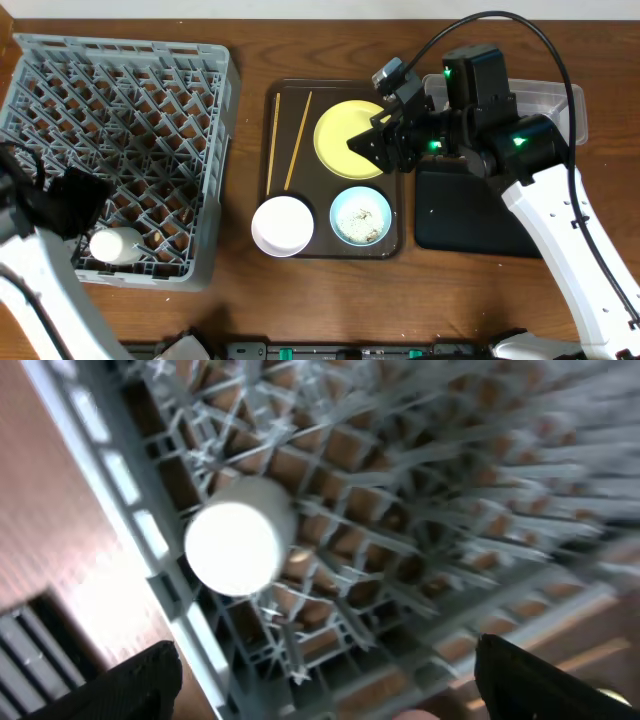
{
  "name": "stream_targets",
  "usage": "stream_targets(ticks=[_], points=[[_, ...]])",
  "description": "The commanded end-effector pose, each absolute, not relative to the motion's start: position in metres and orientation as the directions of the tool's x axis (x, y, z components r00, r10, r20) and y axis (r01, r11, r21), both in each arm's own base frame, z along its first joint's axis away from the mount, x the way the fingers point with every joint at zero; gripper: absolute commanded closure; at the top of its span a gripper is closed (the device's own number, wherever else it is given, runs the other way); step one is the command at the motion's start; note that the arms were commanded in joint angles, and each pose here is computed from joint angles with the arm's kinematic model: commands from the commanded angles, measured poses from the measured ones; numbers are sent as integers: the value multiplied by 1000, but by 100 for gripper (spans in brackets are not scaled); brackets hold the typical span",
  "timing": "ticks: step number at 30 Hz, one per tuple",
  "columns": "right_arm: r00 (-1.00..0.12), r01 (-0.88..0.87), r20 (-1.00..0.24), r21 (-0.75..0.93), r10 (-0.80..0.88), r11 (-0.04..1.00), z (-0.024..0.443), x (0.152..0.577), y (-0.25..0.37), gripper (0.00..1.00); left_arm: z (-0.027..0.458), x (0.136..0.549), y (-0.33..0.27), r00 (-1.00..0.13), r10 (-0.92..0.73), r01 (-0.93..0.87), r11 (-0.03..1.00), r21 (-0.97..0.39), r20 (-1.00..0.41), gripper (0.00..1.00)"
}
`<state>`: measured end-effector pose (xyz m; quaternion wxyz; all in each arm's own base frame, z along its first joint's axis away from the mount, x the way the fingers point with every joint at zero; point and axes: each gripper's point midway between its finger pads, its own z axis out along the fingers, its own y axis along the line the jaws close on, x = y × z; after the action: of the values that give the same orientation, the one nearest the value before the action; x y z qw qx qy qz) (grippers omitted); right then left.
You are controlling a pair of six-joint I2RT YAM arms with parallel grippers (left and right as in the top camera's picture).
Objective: Sort waste into correct bins and load items into the dishwasher
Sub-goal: 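Place the white cup into the dish rack with the left gripper, then grasp the light-blue bowl rim with the right gripper and lift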
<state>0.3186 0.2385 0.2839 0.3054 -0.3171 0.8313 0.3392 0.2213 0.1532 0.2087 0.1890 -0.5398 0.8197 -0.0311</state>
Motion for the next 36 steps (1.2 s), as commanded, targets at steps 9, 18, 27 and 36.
stream_targets(ticks=[9,18,27,36], points=[[-878,-309,-458,325,-137,894,206,341,214,40,245,259,13,-830,-351,-237,926,-295,-434,9],[-927,-326,-292,312,-236,892,137,332,245,48,238,257,-38,-893,-81,6,982,-191,-442,9],[-932,-360,-84,304,-352,882,98,280,265,51,237,254,-38,-899,-80,5,982,-191,-431,8],[-972,-237,-28,143,-235,961,54,266,283,57,237,254,-38,-898,-80,5,982,-191,-432,1]])
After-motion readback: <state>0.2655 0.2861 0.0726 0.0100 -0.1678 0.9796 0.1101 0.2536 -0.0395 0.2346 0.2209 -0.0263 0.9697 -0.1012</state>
